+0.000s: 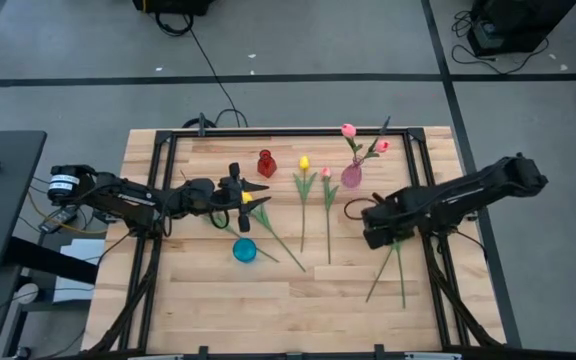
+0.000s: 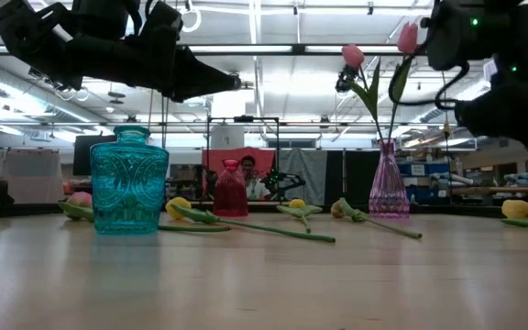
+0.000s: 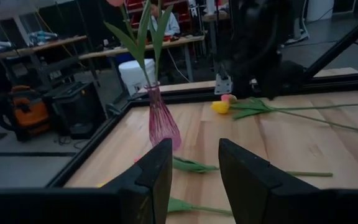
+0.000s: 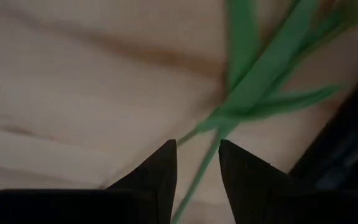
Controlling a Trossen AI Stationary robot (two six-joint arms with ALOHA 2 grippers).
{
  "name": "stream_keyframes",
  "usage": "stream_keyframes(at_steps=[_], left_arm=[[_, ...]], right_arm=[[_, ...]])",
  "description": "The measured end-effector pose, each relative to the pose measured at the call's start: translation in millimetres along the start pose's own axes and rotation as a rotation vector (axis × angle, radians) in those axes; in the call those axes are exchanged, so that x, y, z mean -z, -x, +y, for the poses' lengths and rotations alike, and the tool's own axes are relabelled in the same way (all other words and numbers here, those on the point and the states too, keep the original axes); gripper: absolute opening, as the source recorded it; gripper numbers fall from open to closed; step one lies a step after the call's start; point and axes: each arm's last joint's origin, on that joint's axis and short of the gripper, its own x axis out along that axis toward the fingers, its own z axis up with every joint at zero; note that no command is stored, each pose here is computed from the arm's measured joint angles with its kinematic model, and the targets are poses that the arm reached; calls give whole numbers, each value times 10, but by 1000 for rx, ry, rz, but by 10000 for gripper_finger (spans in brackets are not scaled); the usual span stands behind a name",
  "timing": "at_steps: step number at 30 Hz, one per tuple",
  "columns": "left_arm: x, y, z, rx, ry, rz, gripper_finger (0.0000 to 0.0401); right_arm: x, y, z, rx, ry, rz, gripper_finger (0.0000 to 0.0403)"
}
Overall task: Sort flowers into vase by color
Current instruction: Put the right light pink tulip into the blue flower vase
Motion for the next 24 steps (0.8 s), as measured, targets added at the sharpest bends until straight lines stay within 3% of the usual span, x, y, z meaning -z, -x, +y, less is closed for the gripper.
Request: stream_keyframes(at_steps=[6, 10, 21, 24], left_arm=[[-7, 0, 4, -13, -46, -6, 137], [-18, 0, 11, -32, -49, -14, 137], [-19, 0, 14, -41, -73, -13, 137], [-17, 0, 14, -41, -73, -12, 137]], right_arm=[[64, -220, 149, -30, -31, 105, 130], [111, -304, 186, 14, -58, 133, 130], [98, -445, 100, 73, -70, 57, 130], [71, -556, 59, 38, -65, 65, 129]])
